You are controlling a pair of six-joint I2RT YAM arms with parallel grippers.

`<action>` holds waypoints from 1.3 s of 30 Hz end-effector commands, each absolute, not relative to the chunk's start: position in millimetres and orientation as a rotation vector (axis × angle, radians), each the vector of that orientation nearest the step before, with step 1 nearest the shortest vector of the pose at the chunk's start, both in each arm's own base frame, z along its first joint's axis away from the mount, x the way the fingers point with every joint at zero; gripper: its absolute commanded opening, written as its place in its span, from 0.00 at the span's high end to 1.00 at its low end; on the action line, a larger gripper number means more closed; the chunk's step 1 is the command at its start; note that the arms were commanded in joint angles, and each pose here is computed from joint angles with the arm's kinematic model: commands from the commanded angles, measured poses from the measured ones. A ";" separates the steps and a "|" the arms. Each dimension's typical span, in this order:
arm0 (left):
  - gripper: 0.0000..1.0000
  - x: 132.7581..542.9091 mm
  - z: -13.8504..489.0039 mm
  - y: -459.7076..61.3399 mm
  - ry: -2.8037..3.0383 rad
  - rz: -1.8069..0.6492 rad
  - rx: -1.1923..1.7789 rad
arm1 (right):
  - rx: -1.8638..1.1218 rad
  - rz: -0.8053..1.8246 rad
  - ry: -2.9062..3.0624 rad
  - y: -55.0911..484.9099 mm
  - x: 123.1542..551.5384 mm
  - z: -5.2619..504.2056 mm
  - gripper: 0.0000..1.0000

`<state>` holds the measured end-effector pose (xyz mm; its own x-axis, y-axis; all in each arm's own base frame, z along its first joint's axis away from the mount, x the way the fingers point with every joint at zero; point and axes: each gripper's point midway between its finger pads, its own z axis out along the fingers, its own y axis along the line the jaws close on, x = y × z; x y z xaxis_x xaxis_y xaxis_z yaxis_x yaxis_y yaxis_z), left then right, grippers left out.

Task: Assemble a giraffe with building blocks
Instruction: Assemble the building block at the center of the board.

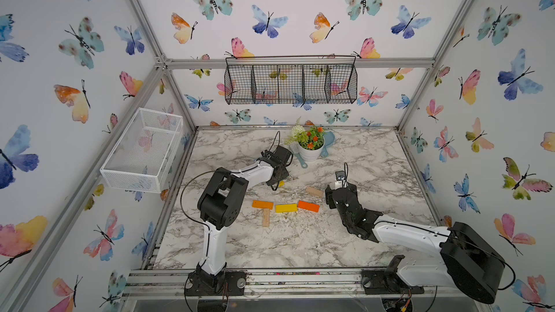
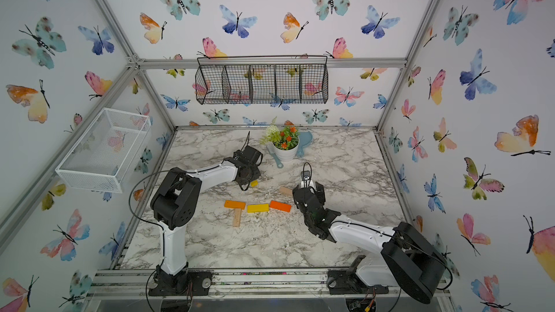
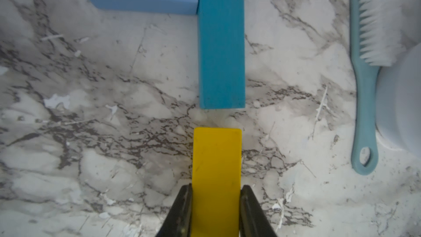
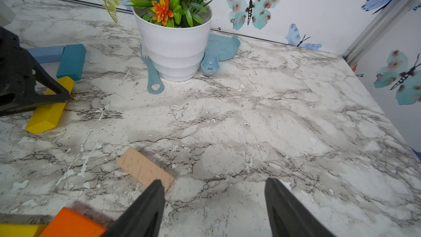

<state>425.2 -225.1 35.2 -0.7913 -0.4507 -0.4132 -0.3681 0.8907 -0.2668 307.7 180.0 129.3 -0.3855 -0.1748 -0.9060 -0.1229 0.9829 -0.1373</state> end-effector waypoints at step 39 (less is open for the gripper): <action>0.56 422.5 20.3 -215.9 2.687 -0.094 -0.565 | -0.228 -0.084 1.993 181.9 308.8 120.1 0.26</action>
<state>438.7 -224.5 29.2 -0.8169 -0.4029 -0.4127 -0.3592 0.9152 -0.1825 307.2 183.0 119.3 -0.4070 -0.1870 -0.8941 -0.1382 0.9802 -0.1421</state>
